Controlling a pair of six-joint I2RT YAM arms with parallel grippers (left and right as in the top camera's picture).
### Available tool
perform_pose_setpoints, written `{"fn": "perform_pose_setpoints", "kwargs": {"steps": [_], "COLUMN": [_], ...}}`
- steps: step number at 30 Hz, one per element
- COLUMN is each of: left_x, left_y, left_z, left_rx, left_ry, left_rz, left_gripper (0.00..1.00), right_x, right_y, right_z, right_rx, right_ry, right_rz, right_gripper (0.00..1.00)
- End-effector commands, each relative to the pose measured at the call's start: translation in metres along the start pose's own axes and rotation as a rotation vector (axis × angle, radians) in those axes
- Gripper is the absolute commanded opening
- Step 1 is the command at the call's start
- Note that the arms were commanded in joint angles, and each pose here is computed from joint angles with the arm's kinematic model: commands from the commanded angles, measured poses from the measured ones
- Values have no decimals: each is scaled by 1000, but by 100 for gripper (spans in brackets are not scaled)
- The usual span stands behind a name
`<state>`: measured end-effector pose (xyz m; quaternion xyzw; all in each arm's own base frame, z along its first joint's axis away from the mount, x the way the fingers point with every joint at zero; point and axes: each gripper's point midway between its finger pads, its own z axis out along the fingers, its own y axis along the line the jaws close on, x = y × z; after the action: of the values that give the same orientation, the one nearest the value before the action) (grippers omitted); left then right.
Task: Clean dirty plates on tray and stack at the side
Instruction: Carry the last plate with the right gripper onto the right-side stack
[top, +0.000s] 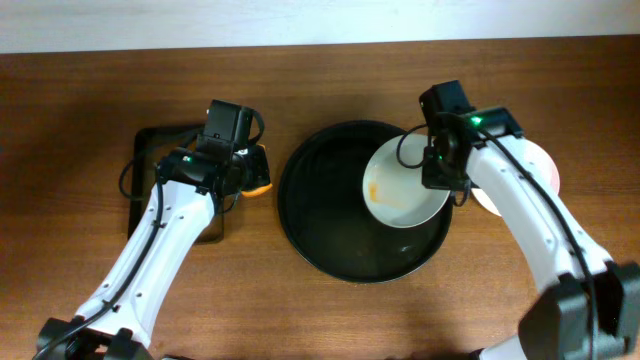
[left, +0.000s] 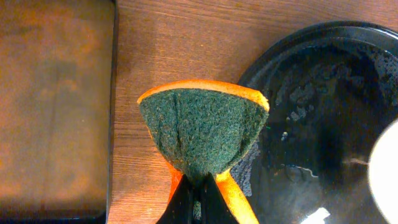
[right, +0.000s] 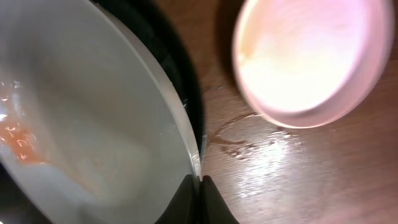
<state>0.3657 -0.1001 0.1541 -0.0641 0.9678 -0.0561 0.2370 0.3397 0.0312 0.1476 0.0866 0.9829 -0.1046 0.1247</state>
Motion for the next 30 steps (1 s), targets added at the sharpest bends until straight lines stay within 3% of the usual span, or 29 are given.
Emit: {"fn": "perform_pose_setpoints", "kwargs": {"steps": [1, 9, 14, 24, 30], "left_x": [-7, -8, -8, -8, -8], "left_y": [2, 4, 4, 4, 4], "left_z": [-8, -8, -8, -8, -8], "left_rx": [-1, -11, -11, -11, -11], "left_ry": [-29, -33, -33, -33, -33], "left_rz": [0, 0, 0, 0, 0], "left_gripper": [0, 0, 0, 0, 0], "right_x": [-13, -12, -6, -6, -7], "right_y": [-24, -2, 22, 15, 29], "right_z": [-34, -85, -101, -106, -129], "right_rx": [119, 390, 397, 455, 516], "right_ry": [-145, -386, -473, -488, -606], "right_rz": [-7, -218, -256, -277, -325], "right_gripper": [4, 4, 4, 4, 4]}}
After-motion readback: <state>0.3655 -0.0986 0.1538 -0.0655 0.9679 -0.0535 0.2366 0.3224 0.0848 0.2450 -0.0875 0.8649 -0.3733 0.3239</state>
